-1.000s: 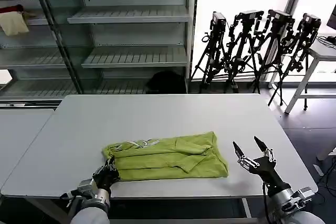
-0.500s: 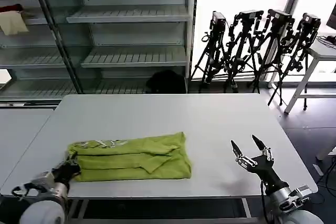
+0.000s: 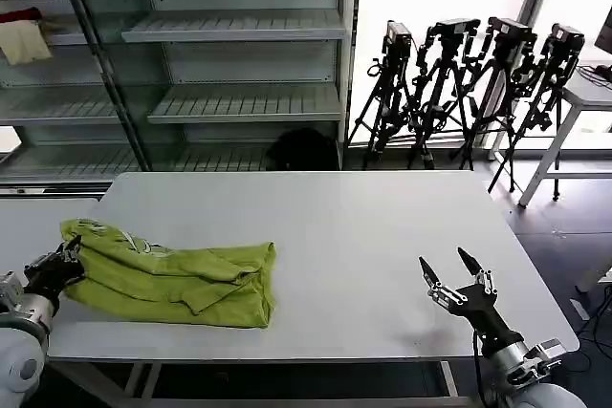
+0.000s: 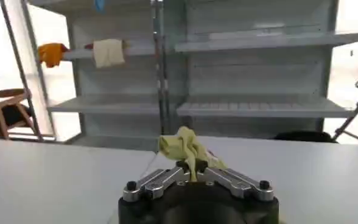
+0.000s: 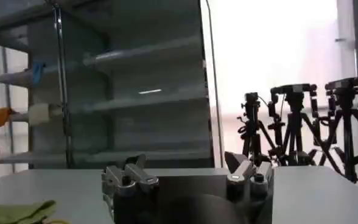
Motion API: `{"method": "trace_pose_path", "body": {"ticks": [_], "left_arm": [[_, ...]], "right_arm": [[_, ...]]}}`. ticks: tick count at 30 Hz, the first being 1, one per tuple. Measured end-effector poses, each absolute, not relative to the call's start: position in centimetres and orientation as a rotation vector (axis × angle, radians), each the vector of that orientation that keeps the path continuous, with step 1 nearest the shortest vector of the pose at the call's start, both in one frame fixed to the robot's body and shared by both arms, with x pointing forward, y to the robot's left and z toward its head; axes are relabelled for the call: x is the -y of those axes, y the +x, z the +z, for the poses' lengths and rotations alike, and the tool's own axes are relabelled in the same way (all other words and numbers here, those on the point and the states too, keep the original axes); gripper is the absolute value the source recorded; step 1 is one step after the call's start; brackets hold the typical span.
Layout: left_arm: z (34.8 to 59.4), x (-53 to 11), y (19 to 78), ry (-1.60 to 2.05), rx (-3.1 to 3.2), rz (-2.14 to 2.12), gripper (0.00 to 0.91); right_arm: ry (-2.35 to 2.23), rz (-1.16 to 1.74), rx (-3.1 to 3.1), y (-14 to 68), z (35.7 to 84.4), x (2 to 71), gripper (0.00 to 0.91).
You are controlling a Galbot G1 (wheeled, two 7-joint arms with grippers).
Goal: Fold and organize the clothes.
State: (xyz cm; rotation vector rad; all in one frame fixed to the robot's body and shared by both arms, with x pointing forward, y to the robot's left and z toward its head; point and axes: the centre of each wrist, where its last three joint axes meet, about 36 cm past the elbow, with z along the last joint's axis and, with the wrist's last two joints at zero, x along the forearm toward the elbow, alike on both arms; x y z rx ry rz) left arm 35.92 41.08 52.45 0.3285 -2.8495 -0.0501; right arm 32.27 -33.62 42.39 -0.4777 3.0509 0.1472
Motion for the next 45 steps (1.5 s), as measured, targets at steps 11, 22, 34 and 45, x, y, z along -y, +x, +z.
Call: {"method": "trace_pose_path", "body": {"ticks": [11, 22, 34, 45], "left_arm": [[52.2, -32.4, 34.1, 0.029, 2.909, -0.041, 0.0], [50.2, -25.7, 33.1, -0.157, 2.908, -0.041, 0.01], [47.9, -21.2, 34.2, -0.246, 2.873, -0.041, 0.141], [45.9, -19.6, 34.8, -0.315, 2.814, -0.12, 0.907]], "right_arm": [[-0.487, 0.153, -3.05, 32.1, 42.3, 33.1, 0.907], [-0.496, 0.157, -3.044, 32.2, 42.2, 32.5, 0.907], [-0.487, 0.156, -3.047, 32.1, 42.3, 32.6, 0.907], [-0.491, 0.158, -3.049, 32.2, 42.0, 32.6, 0.907]]}}
